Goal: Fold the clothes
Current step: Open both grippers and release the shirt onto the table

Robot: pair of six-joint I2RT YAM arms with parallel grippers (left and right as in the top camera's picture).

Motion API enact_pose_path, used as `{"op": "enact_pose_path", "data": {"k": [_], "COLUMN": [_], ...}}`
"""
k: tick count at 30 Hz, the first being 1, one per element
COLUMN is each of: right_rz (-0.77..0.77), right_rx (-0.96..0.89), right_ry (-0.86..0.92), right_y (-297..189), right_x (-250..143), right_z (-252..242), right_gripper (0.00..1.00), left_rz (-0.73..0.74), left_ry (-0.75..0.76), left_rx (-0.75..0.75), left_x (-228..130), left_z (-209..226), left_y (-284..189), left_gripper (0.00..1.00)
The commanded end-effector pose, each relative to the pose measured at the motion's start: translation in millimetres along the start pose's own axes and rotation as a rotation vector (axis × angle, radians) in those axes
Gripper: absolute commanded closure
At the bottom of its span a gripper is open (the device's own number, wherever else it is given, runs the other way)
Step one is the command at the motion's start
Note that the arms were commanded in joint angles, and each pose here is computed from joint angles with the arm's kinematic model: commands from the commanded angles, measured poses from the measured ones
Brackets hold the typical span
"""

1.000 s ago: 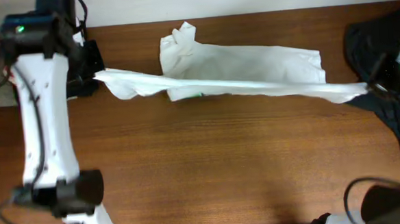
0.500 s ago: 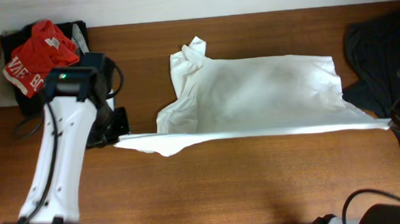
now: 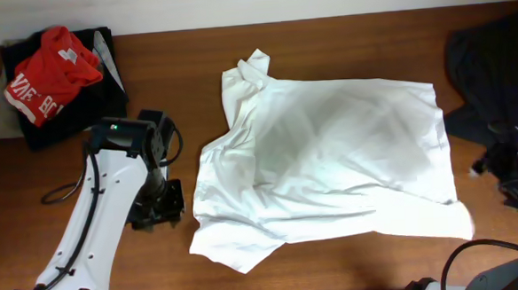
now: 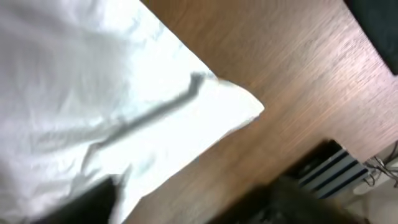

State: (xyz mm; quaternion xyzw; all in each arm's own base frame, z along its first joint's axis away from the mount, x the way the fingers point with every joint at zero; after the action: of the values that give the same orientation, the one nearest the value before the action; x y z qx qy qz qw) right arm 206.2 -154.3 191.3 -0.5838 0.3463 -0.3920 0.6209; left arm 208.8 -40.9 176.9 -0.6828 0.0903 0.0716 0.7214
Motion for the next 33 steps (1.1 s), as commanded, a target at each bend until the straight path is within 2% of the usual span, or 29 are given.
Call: {"op": "enact_pose_path", "data": {"k": [1,2,3,4,5,6,10,12,13,16,18,25,30,33], "right_rz": [-0.034,-0.035,-0.031,-0.017,-0.010,-0.009,0.010,0.020,0.024,0.024,0.021,0.024,0.025,0.025], "right_rx": [0.007,0.016,0.042,0.081,0.092,0.091,0.087,0.085,0.085,0.090,0.093,0.091,0.091,0.092], "right_ry": [0.015,0.014,0.012,0.006,0.002,-0.009,-0.082,-0.124,-0.145,-0.198,-0.218,-0.224,-0.224,-0.224], "right_y": [-2.0,-2.1,-2.0,-2.3,-2.2,-1.8,3.6,7.3,8.0,8.7,8.9,9.2,9.3,9.3], "right_x": [5.4,5.8,5.8,4.0,2.7,1.5,-8.5,-15.4,-18.9,-26.0,-28.2,-29.8,-29.9,-29.8], "right_z": [-0.5,1.2,5.2,11.0,13.2,14.9,26.3,35.0,39.3,51.0,55.9,56.6,56.6,56.7], "right_gripper": [0.01,0.01,0.01,0.02,0.05,0.05,0.06,0.06,0.05,0.05,0.07,0.09,0.09,0.09], "left_rz": [-0.185,-0.251,-0.333,-0.456,-0.496,-0.520,-0.498,-0.457,-0.432,-0.391,-0.373,-0.324,-0.306,-0.270], "left_ry": [0.034,0.060,0.083,0.095,0.101,0.129,0.175,0.191,0.196,0.218,0.219,0.216,0.146,0.038], "left_rx": [-0.049,-0.068,-0.096,-0.137,-0.159,-0.182,-0.216,-0.222,-0.220,-0.226,-0.237,-0.220,-0.051,0.009], "left_x": [38.6,52.4,69.2,95.7,106.3,115.2,143.1,154.3,159.7,177.3,183.4,194.0,194.2,189.2], "left_z": [-10.0,-14.3,-20.0,-28.4,-32.7,-38.1,-50.0,-54.1,-55.5,-60.9,-63.9,-63.2,-31.8,-5.5], "left_y": [-3.6,-6.8,-12.2,-21.8,-24.4,-24.5,-1.3,18.4,30.1,60.4,73.5,105.3,110.5,113.2], "left_gripper": [0.61,0.62,0.71,0.84,0.90,0.92,0.91,0.69,0.69,0.92,0.99,0.99,0.99,0.99]}}
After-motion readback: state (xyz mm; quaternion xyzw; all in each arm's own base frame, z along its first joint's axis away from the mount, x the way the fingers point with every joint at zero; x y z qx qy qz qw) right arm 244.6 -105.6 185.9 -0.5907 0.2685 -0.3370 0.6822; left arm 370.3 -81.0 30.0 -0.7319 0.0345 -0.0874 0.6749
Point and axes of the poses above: each gripper's point midway between its finger pads, its own y axis out along the fingers, its own z axis along the line the jaws close on, x = y × z, the point moved 3 cm from there along -y, back along the fingers, and after that the axes turned 11 degrees about y, right-handed, at the moved point
